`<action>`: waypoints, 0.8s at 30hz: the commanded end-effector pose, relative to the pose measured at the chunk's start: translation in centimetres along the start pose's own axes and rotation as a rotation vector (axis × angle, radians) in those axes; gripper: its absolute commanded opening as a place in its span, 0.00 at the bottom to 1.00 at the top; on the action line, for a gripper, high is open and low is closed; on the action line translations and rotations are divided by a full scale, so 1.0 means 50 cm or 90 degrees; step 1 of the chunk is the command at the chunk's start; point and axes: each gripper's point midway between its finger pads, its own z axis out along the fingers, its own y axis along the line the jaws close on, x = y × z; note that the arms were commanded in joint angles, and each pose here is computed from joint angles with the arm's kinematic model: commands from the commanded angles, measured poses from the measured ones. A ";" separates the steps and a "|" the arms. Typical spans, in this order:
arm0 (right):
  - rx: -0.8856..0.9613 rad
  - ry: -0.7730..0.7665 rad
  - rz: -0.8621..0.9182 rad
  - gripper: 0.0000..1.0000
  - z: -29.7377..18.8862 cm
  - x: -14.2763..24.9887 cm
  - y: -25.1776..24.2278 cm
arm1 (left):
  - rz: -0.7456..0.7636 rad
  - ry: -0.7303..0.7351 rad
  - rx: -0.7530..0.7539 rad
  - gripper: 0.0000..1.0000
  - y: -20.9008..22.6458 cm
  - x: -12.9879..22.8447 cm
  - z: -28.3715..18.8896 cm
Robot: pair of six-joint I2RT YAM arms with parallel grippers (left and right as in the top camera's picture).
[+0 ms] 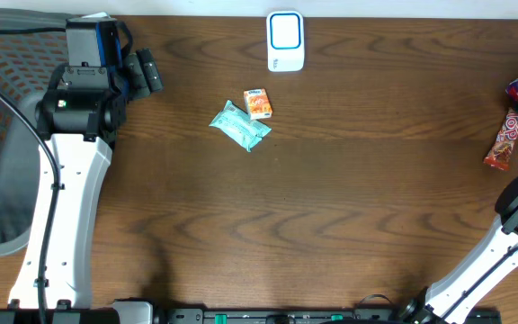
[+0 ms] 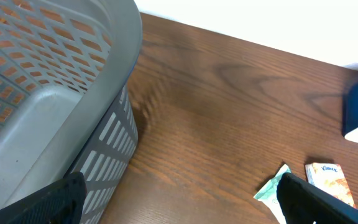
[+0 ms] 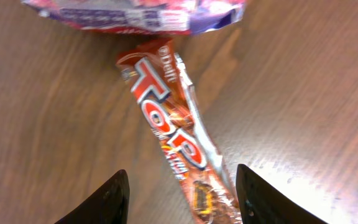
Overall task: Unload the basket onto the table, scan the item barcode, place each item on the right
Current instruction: 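Move the right gripper back to the orange Kleenex pack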
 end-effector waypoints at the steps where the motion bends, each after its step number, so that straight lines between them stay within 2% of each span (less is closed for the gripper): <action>1: -0.120 0.008 -0.006 0.50 -0.049 -0.001 0.067 | -0.009 0.003 -0.011 0.98 0.008 0.001 0.006; 3: -0.183 0.035 -0.017 0.50 -0.058 0.019 0.111 | -0.009 0.003 -0.011 0.98 0.008 0.001 0.006; 8: -0.306 0.113 -0.080 0.63 -0.090 0.099 0.223 | -0.009 0.003 -0.011 0.98 0.008 0.001 0.006; 11: -0.318 0.159 -0.114 0.73 -0.103 0.163 0.273 | -0.009 0.003 -0.011 0.98 0.008 0.001 0.006; 13: -0.314 0.196 -0.155 0.82 -0.113 0.227 0.315 | -0.009 0.003 -0.011 0.98 0.008 0.001 0.006; 16: -0.315 0.224 -0.211 0.86 -0.121 0.303 0.371 | -0.009 0.003 -0.011 0.98 0.008 0.001 0.006; 17: -0.316 0.237 -0.239 0.90 -0.124 0.343 0.397 | -0.009 0.003 -0.011 0.98 0.008 0.001 0.006; 22: -0.344 0.255 -0.355 0.99 -0.132 0.495 0.502 | -0.009 0.003 -0.012 0.98 0.008 0.001 0.006; 24: -0.362 0.253 -0.402 0.99 -0.139 0.556 0.543 | -0.009 0.003 -0.011 0.98 0.008 0.001 0.006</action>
